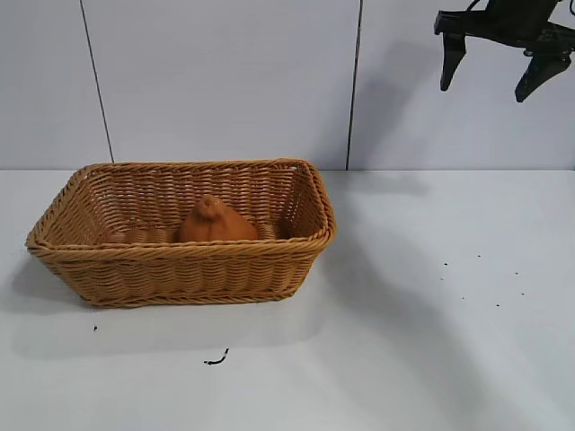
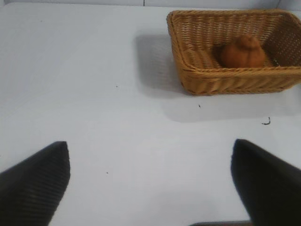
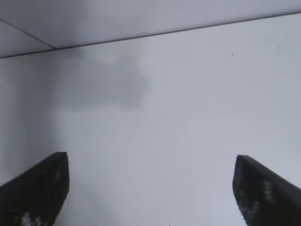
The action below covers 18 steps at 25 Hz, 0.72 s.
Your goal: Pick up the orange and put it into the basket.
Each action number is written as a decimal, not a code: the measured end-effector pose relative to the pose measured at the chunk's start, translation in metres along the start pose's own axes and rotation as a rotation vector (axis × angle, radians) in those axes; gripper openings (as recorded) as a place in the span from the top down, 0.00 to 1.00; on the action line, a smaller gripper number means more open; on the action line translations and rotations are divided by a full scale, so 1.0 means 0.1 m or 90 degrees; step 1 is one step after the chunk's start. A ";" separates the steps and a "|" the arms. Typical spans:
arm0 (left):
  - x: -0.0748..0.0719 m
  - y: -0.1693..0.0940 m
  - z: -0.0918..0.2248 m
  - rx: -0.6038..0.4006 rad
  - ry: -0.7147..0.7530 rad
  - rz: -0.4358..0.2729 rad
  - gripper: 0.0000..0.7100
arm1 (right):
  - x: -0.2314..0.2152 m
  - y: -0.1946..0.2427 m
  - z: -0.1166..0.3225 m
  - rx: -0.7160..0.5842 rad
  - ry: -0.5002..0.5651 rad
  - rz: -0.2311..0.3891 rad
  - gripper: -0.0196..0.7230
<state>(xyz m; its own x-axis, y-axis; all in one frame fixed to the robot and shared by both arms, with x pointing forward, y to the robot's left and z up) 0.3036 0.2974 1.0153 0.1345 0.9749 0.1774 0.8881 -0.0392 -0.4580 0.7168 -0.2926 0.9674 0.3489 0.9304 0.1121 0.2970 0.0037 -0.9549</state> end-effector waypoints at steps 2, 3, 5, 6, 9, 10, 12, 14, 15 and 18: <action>0.00 0.00 0.00 0.000 0.000 0.000 0.06 | -0.11 -0.13 0.24 0.021 -0.009 0.012 0.11; 0.00 0.00 0.00 0.000 0.000 0.000 0.06 | -0.16 -0.15 0.39 0.041 -0.011 0.016 0.11; 0.00 0.00 0.00 0.000 0.000 0.000 0.06 | -0.28 -0.31 0.66 0.057 -0.021 0.026 0.11; 0.00 0.00 0.00 0.000 0.000 0.000 0.06 | -0.34 -0.34 0.82 0.072 -0.026 0.031 0.11; 0.00 0.00 0.00 0.000 0.000 0.000 0.06 | -0.52 -0.58 1.26 0.082 -0.040 0.034 0.11; 0.00 0.00 0.00 0.000 0.000 0.000 0.06 | -0.58 -0.62 1.41 0.091 -0.043 0.037 0.11; 0.00 0.00 0.00 0.000 0.000 0.000 0.06 | -0.69 -0.77 1.67 0.082 -0.046 0.034 0.11; 0.00 0.00 0.00 0.000 0.000 0.000 0.06 | -0.80 -0.86 1.94 0.080 -0.046 0.033 0.11; 0.00 0.00 0.00 0.000 0.000 0.000 0.06 | -0.85 -0.91 2.07 0.076 -0.046 0.031 0.11; 0.00 0.00 0.00 0.000 0.000 0.000 0.06 | -0.99 -0.99 2.40 0.054 -0.055 0.023 0.11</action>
<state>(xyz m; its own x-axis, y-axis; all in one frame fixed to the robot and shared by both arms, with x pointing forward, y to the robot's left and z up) 0.3036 0.2974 1.0153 0.1345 0.9749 0.1774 0.8881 -0.0392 -0.4580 0.4391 -0.2970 0.9848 0.2790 0.9586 0.0569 0.2086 -0.0026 -0.9780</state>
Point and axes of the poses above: a point on each arm's last joint axis where the gripper is mounted, y pointing out along that axis toward the gripper, x along the wrist's bending axis when the last joint is at zero, z = x × y, the point moved 8 cm from there along y, pointing out along that axis toward the gripper, and after that the axes turned 14 degrees about y, right-handed, at the moved point
